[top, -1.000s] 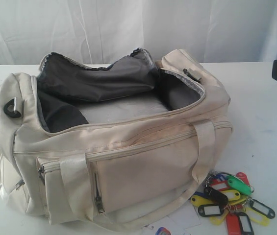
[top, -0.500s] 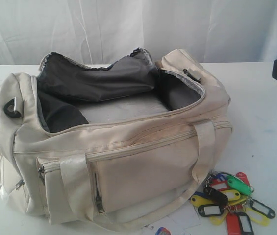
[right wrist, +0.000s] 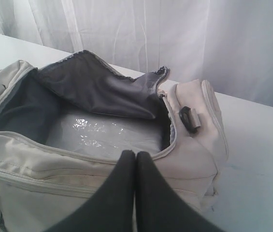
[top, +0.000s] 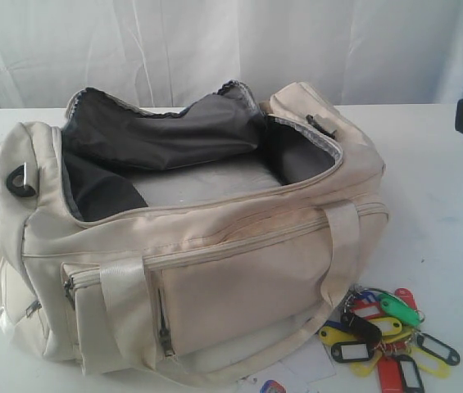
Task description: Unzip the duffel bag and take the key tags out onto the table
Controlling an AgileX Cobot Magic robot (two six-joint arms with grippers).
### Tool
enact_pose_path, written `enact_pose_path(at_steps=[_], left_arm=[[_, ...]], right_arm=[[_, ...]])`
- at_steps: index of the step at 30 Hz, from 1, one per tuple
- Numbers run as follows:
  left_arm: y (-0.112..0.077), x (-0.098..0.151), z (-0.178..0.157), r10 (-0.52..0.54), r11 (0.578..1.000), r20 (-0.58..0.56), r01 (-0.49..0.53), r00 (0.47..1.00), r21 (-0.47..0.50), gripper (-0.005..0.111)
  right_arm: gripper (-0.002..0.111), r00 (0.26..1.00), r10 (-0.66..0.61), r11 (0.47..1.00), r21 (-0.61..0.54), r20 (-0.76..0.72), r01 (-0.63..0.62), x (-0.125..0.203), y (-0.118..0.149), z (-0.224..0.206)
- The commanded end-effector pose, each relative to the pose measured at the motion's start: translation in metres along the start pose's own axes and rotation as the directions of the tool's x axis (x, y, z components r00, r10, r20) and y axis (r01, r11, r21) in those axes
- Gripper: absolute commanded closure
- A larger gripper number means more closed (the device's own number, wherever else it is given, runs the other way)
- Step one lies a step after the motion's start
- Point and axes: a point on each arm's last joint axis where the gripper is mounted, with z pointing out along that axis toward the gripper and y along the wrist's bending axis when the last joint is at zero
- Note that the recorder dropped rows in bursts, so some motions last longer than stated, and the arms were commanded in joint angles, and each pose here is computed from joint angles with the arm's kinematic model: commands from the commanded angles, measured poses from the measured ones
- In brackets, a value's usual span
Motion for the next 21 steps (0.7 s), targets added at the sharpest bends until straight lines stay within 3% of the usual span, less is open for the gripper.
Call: enact_pose_path(at_steps=[1, 7, 12, 17, 18, 20, 21], left_arm=[[-0.001, 0.028, 0.007, -0.074, 0.997, 0.049, 0.076, 0.996, -0.034, 0.107], [-0.004, 0.065, 0.025, -0.293, 0.956, 0.020, 0.294, 0.956, -0.013, 0.107], [-0.005, 0.085, 0.032, -0.396, 0.918, -0.003, 0.396, 0.918, -0.015, 0.107], [0.005, 0.116, 0.039, -0.569, 0.808, 0.073, 0.574, 0.819, -0.132, 0.107], [0.006, 0.118, 0.039, -0.553, 0.816, 0.063, 0.556, 0.831, -0.157, 0.107], [0.008, 0.124, 0.038, -0.426, 0.885, -0.013, 0.414, 0.905, -0.213, 0.107], [0.009, 0.125, 0.038, -0.417, 0.888, -0.027, 0.402, 0.908, -0.222, 0.107]], right_arm=[[0.108, 1.000, 0.007, 1.000, 0.017, 0.009, -0.007, 0.001, -0.001, -0.001], [0.108, 1.000, 0.007, 1.000, 0.010, 0.005, -0.007, 0.001, -0.001, -0.001], [0.108, 1.000, 0.007, 1.000, 0.010, 0.005, -0.007, 0.001, -0.001, -0.001], [0.108, 1.000, 0.007, 1.000, 0.010, 0.005, -0.007, 0.001, -0.001, -0.001], [0.108, 1.000, 0.007, 1.000, 0.008, 0.003, -0.007, 0.001, 0.000, -0.001], [0.108, 1.000, 0.007, 1.000, 0.008, 0.003, -0.007, 0.001, 0.000, -0.001], [0.108, 1.000, 0.008, 1.000, 0.008, 0.001, -0.008, 0.001, -0.001, -0.001]])
